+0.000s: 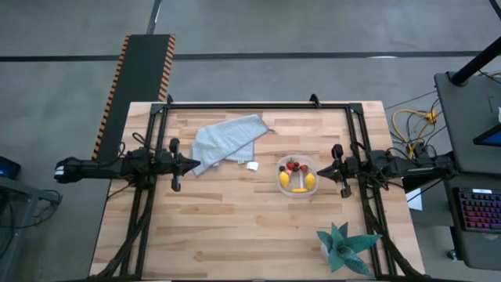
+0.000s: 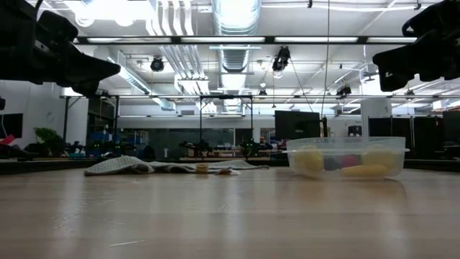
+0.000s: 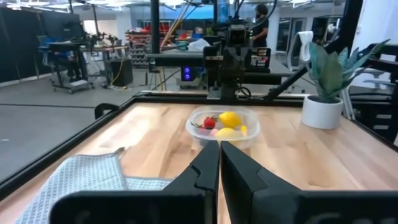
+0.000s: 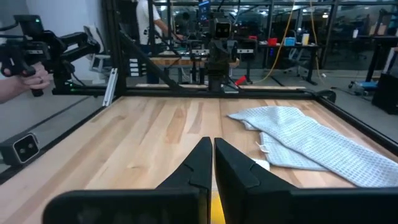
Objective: Pick and placing Produce into tupperware
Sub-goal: Return to Home Position
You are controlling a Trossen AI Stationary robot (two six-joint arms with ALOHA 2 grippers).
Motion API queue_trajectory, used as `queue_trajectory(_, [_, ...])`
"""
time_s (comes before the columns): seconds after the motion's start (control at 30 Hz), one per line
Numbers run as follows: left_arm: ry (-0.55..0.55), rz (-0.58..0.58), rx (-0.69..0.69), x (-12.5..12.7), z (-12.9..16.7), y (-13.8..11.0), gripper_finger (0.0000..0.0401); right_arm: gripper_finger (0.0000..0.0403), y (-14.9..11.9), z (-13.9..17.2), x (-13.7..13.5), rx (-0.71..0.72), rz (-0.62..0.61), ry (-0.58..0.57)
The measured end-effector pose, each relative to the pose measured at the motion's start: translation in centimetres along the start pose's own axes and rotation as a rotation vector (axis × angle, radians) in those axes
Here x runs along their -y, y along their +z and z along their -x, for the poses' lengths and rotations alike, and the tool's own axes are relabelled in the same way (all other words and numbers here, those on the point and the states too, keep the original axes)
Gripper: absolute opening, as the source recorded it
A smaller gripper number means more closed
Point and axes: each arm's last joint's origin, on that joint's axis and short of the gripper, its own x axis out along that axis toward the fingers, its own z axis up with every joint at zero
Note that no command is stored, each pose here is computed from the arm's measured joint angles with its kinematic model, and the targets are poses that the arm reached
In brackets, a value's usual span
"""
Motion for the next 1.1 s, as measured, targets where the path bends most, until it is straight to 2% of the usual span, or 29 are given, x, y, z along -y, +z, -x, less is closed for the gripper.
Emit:
queue_trajectory(0.5, [-0.015, -0.003, -0.006, 0.05, -0.04, -0.08, 0.0000, 0.0009, -0.02, -0.01, 0.02, -0.001, -0.052, -0.008])
queue_trajectory(1.1, [-0.013, -0.005, -0.015, 0.05, -0.09, -0.21, 0.0000, 0.0009, -0.04, -0.01, 0.07, -0.002, -0.052, -0.023])
